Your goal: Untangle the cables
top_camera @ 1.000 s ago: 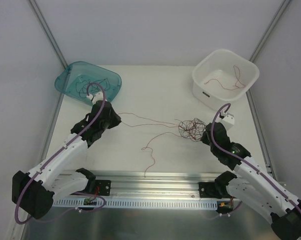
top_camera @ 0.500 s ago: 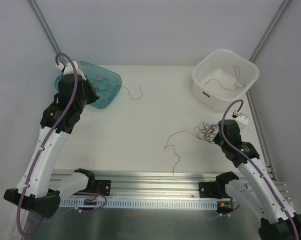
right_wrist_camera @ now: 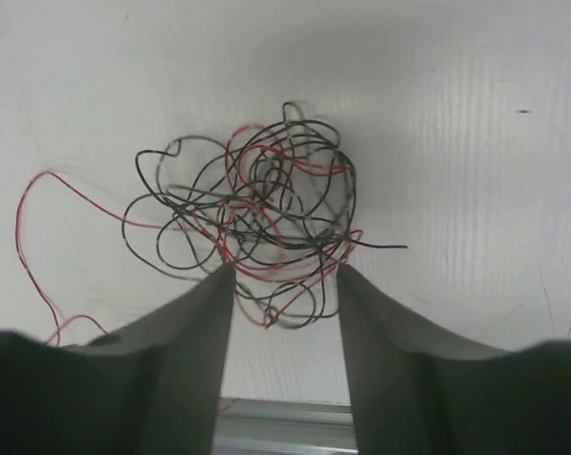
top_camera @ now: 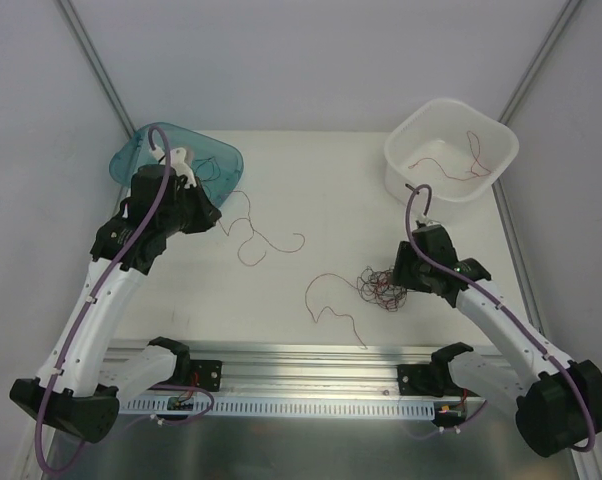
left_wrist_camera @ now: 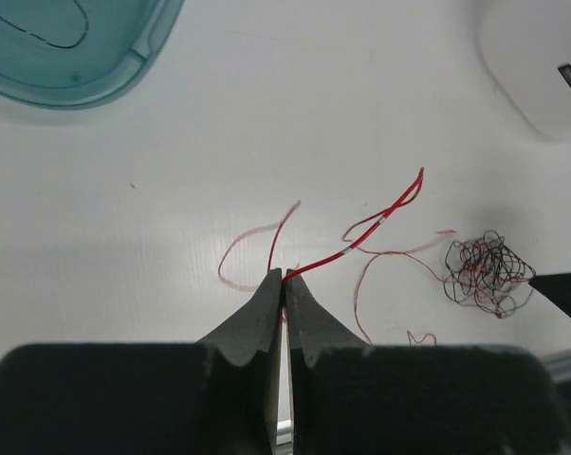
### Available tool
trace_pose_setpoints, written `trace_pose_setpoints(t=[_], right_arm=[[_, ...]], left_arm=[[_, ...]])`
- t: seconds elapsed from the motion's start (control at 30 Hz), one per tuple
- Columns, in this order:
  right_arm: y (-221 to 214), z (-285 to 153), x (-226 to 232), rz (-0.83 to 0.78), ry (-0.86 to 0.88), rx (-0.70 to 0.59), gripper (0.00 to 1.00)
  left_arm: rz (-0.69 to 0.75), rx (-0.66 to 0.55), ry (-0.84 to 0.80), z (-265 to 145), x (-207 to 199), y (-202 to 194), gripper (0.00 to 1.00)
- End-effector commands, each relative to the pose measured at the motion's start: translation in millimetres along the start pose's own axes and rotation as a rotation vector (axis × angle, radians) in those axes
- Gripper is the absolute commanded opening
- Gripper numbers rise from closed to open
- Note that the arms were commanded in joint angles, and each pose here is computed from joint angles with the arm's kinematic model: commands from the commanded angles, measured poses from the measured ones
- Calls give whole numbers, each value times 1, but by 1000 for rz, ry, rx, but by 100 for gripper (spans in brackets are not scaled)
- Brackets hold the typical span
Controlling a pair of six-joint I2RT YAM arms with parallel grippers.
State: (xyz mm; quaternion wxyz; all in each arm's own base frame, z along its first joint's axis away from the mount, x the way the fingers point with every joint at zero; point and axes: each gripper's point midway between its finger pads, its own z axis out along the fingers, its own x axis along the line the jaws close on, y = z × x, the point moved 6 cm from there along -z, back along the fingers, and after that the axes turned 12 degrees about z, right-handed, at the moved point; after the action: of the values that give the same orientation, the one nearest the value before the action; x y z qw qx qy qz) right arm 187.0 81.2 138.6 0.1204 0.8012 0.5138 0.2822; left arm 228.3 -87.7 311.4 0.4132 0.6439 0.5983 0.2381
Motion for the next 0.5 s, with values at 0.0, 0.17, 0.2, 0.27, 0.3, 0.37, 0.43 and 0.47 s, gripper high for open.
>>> trace_pose_setpoints(t=[0.0, 0.17, 0.2, 0.27, 0.3, 0.37, 0.43, 0.47], right_arm=[[0, -15, 33, -141, 179, 17, 54], [-1, -49, 70, -340, 359, -38, 82], [2, -58, 80, -366, 402, -58, 85], [-3, -67, 95, -431, 491, -46, 93], [-5, -74, 109, -480, 564, -61, 95], [-11, -82, 135, -520, 689, -56, 98], [-14, -89, 153, -592, 782, -54, 100], [-18, -87, 165, -620, 818, -43, 99]], left_arm=[[76, 21, -200, -3, -19, -4, 0], [226, 46, -297, 7, -21, -18, 0], [249, 38, -330, 8, -24, -19, 0], [302, 33, -369, 10, -26, -23, 0], [317, 29, -388, 11, -27, -24, 0], [346, 13, -474, 14, -35, -30, 0], [376, -14, -546, 19, -42, -38, 0], [386, -22, -566, 20, -45, -41, 0]])
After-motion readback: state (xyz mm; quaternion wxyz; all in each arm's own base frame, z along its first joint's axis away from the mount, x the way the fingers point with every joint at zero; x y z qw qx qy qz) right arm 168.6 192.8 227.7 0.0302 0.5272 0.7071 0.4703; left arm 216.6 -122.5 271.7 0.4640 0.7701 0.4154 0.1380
